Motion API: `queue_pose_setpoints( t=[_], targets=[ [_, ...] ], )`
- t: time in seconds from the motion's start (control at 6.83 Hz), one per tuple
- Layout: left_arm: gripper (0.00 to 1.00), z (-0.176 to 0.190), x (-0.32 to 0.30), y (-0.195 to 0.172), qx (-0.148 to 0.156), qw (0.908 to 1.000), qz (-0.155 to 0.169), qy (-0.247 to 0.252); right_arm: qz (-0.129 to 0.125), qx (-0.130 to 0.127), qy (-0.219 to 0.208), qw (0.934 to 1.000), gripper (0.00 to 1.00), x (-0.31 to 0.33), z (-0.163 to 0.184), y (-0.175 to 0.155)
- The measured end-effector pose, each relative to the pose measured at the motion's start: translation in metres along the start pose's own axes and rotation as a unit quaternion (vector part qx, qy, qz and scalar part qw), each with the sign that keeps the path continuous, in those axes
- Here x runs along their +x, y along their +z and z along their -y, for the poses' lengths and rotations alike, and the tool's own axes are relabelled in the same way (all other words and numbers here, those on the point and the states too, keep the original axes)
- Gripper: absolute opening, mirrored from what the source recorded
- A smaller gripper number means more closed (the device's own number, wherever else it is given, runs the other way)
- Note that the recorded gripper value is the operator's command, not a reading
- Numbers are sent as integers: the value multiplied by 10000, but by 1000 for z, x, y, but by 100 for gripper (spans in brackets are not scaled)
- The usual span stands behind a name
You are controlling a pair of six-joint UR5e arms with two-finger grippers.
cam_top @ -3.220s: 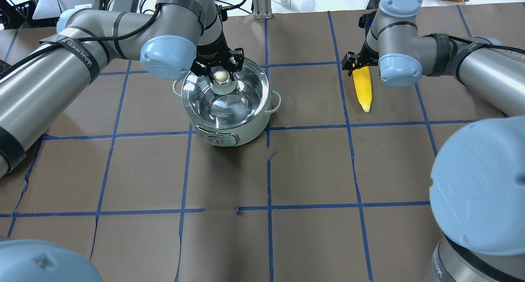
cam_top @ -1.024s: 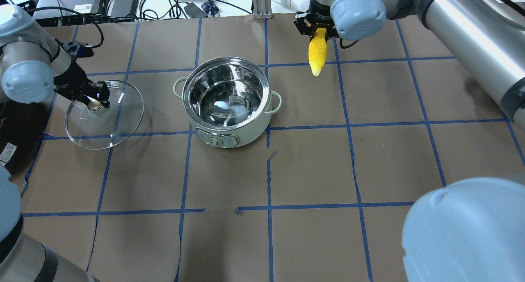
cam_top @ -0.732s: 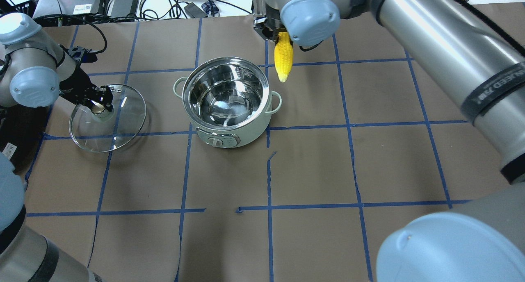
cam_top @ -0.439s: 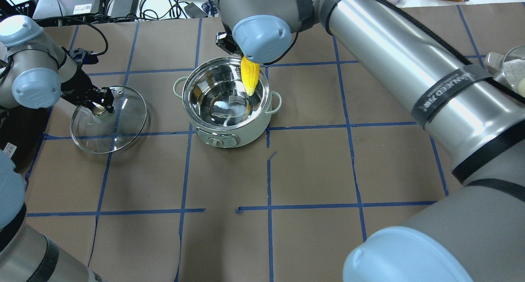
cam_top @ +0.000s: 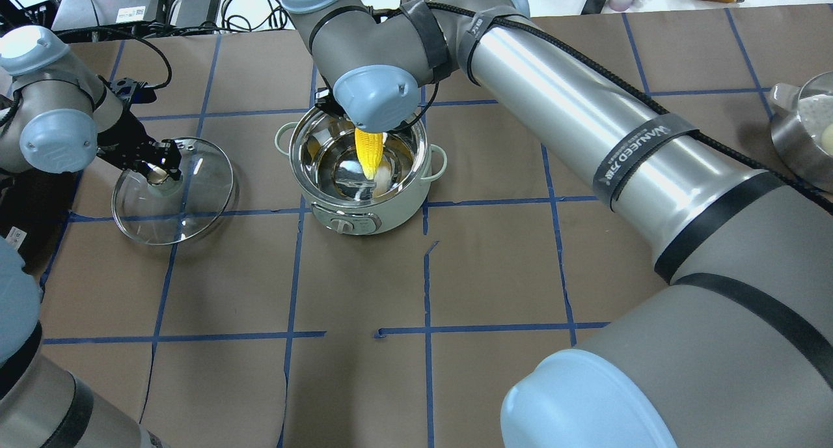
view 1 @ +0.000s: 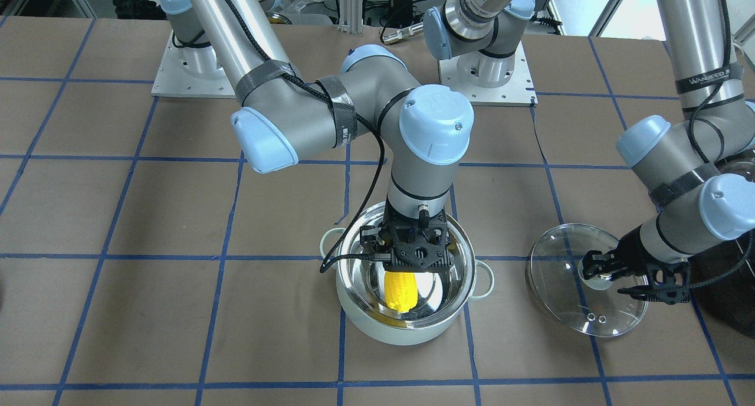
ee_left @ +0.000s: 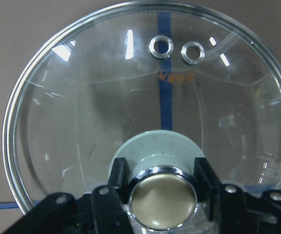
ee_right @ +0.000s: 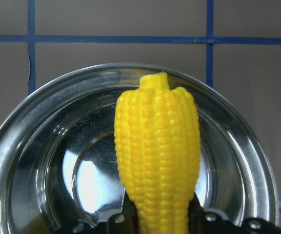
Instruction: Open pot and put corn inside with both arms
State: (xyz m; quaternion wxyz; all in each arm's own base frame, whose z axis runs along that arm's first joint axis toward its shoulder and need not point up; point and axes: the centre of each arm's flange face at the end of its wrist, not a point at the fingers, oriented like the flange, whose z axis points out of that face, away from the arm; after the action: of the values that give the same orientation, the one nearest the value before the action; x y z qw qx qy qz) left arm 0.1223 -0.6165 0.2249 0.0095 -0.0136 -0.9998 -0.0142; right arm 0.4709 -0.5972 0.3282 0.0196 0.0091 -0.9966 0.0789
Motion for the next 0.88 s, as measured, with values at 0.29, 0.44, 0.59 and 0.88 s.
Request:
queue_pose_setpoints(
  t=[0.29, 0.44, 0.59, 0.88],
  targets=[
    [98, 0, -1, 4, -41, 10000, 18, -40, 33, -140, -61, 9999, 100, -6, -7, 17],
    [100, 1, -1, 4, -41, 9999, 21, -114, 36, -155, -75, 9998, 100, -6, -8, 18],
    [100, 1, -1, 1, -18, 9997, 35, -251, 43, -149, -76, 9999, 100, -6, -8, 17],
    [100, 2, 6, -27, 136, 9992, 108, -360, 81, -72, -122, 9999, 100, -3, -5, 9]
  ],
)
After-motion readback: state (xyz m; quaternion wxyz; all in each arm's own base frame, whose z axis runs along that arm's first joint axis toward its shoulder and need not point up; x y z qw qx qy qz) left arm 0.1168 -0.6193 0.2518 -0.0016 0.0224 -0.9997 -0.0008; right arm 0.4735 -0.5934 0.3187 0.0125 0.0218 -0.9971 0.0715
